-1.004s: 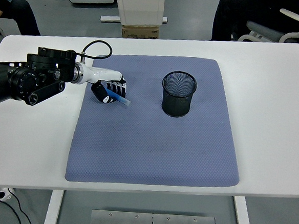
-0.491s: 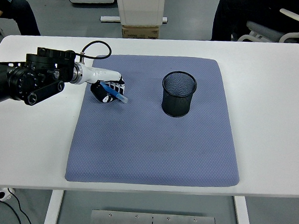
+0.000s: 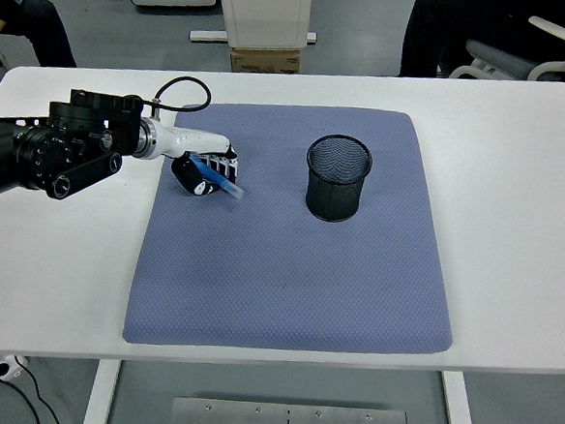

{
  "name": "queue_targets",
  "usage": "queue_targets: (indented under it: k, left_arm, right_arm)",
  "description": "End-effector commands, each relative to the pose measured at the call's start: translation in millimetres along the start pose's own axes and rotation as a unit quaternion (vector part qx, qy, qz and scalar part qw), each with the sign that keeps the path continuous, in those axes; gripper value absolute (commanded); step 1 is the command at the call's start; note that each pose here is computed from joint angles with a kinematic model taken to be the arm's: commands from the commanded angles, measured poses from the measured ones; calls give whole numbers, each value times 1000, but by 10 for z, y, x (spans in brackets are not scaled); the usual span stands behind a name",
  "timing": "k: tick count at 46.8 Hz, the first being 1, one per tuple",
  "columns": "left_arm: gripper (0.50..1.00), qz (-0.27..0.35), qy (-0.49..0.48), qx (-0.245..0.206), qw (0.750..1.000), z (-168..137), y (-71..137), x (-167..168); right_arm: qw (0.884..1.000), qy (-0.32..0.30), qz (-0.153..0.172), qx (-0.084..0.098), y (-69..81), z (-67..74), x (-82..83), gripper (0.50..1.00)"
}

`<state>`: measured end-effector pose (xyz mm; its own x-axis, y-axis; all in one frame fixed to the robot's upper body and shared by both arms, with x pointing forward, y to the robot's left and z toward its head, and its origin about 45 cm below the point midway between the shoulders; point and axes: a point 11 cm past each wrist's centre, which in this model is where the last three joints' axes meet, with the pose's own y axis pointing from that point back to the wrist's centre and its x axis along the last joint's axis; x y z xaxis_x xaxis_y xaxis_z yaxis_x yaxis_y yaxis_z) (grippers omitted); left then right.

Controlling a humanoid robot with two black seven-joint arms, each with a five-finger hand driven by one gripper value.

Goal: Left hand places marker in pen holder

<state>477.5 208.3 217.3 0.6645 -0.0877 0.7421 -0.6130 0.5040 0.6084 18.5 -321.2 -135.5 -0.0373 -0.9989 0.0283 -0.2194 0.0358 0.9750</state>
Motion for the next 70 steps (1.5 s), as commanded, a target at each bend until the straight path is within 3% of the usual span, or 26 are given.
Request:
queue_targets:
  k: [1,25,36,44,49,70]
  left_arm:
    - [593,0,0,0,1000,1,0,2]
    - [599,2,2,1,1000,-10,10,13]
    - [578,1,3,-1,1000,5,1,10]
    - [599,2,4,0,1000,-2,6,12]
    - [651,3,4,-1,1000,7,1,16]
    - [631,6,3,-2,1000,14,-3,21]
  right_arm:
    - [1000,0,0,0,0,-1,-2,1000]
    - [1000,1,0,0,0,0,-3,1000]
    - [1000,1,0,0,0,0,-3,1000]
    - [1000,0,0,0,0,-1,-2,1000]
    - [1000,0,0,0,0,-1,-2,1000]
    - [1000,0,0,0,0,0,3,1000]
